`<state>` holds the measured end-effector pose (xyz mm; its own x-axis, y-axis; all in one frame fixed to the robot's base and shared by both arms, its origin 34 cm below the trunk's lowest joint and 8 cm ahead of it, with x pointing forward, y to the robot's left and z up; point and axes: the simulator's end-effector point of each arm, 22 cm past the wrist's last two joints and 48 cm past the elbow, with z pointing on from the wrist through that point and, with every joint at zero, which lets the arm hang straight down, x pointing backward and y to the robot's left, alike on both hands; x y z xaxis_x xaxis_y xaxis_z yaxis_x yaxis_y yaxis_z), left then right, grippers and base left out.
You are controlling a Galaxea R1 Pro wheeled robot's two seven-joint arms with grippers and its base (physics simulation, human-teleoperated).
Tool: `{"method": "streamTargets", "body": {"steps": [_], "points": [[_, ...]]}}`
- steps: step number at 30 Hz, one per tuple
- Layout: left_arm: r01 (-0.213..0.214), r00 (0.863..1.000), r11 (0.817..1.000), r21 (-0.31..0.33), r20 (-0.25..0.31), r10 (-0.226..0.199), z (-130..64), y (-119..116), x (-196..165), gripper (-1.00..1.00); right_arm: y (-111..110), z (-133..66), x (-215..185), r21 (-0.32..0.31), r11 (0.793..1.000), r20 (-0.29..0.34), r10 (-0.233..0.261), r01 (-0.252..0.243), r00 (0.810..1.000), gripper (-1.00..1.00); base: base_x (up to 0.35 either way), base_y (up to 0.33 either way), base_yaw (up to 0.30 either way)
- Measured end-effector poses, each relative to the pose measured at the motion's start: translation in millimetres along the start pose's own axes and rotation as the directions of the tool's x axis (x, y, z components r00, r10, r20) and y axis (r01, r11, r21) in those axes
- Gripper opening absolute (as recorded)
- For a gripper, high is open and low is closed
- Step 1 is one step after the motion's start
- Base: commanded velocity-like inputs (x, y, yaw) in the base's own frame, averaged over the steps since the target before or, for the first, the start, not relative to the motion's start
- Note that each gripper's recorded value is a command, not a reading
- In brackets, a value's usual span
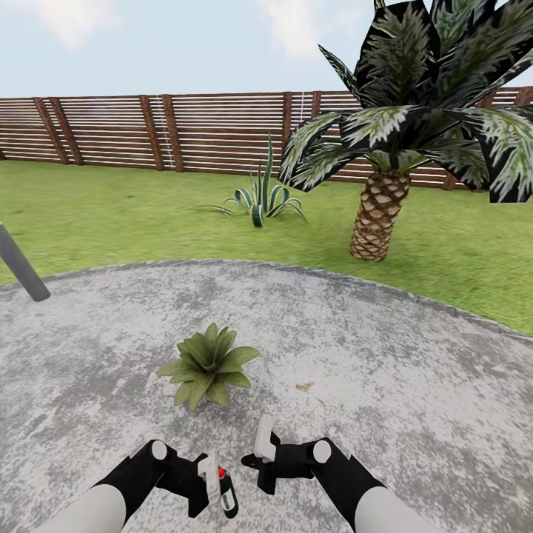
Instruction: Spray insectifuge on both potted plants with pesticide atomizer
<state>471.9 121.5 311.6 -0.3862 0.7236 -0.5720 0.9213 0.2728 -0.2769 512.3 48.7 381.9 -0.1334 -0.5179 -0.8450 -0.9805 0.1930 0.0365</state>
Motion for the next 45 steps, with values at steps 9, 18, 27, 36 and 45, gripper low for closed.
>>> {"method": "streamTargets", "body": {"steps": [9, 18, 27, 36, 45], "points": [[-0.032, 0.998, 0.999, 0.012, 0.048, 0.031, 7.0, -6, -19, -1.0, 0, 0.0, 0, 0.0, 1.0, 0.0, 0.002, -0.002, 1.0, -1.0, 0.0, 0.0, 0.0], [-0.019, 0.996, 0.999, 0.039, 0.09, 0.016, 6.5, -11, -30, -1.0, 0, 0.0, 0, 0.0, 1.0, 0.0, 0.001, -0.001, 1.0, -1.0, 0.0, 0.0, 0.0], [-0.017, 0.995, 0.999, 0.048, 0.098, 0.012, 5.7, -13, -32, -1.0, 0, 0.0, 0, 0.0, 1.0, 0.0, 0.001, -0.001, 1.0, -1.0, 0.0, 0.0, 0.0], [-0.022, 0.993, 0.999, 0.043, 0.115, 0.017, 5.4, -12, -37, -1.0, 0, 0.0, 0, 0.0, 1.0, 0.0, 0.002, -0.002, 1.0, -1.0, 0.0, 0.0, 0.0], [-0.004, 0.988, 0.999, 0.034, 0.154, -0.002, 3.2, -8, -47, -1.0, 0, 0.0, 0, 0.0, 1.0, 0.0, 0.002, -0.002, 1.0, -1.0, 0.0, 0.0, 0.0]]}}
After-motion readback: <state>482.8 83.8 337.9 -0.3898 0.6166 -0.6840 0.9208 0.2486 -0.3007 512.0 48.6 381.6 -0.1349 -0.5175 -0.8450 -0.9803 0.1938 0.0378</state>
